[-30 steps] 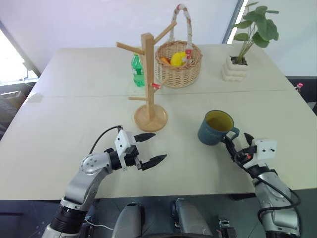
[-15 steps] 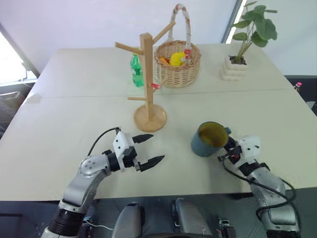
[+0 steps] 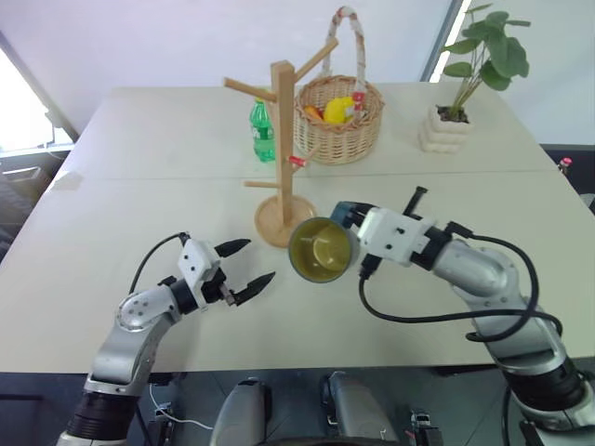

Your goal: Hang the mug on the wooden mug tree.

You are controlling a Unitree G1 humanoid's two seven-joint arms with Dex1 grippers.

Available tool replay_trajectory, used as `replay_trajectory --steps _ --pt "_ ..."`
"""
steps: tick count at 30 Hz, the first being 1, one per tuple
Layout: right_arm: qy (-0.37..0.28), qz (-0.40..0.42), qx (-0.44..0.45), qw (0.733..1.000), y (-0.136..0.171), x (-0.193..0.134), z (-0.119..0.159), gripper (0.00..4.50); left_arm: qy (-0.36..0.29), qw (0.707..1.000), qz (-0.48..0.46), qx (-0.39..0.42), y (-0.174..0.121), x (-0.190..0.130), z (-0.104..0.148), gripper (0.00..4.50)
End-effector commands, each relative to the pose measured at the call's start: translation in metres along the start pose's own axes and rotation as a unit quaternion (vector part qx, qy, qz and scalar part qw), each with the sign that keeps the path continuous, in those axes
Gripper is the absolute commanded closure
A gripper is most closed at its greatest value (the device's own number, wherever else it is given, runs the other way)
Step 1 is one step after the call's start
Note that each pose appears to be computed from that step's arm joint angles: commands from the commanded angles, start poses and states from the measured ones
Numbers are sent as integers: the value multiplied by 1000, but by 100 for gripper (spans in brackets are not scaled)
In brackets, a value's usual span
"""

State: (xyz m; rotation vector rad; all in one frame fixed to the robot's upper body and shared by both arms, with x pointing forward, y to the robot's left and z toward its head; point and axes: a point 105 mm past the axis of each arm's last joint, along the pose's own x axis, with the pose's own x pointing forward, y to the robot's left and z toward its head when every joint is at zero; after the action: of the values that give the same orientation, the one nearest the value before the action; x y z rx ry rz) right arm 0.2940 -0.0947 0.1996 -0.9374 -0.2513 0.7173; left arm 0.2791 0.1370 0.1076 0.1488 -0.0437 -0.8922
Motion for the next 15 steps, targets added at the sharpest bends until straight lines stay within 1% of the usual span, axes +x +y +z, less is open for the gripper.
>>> replay_trajectory --steps 1,6,9,15 --pt "-25 -29 -5 999 -18 5 26 444 -26 999 34 27 16 -7 19 0" --pt "-15 -35 22 999 -28 13 37 444 -37 997 60 35 31 -15 29 0" --pt "-14 -43 43 998 -32 18 43 444 -34 996 69 43 35 -19 30 0" --pt "-1 -46 54 998 -31 26 46 444 -33 995 75 48 37 -21 31 0"
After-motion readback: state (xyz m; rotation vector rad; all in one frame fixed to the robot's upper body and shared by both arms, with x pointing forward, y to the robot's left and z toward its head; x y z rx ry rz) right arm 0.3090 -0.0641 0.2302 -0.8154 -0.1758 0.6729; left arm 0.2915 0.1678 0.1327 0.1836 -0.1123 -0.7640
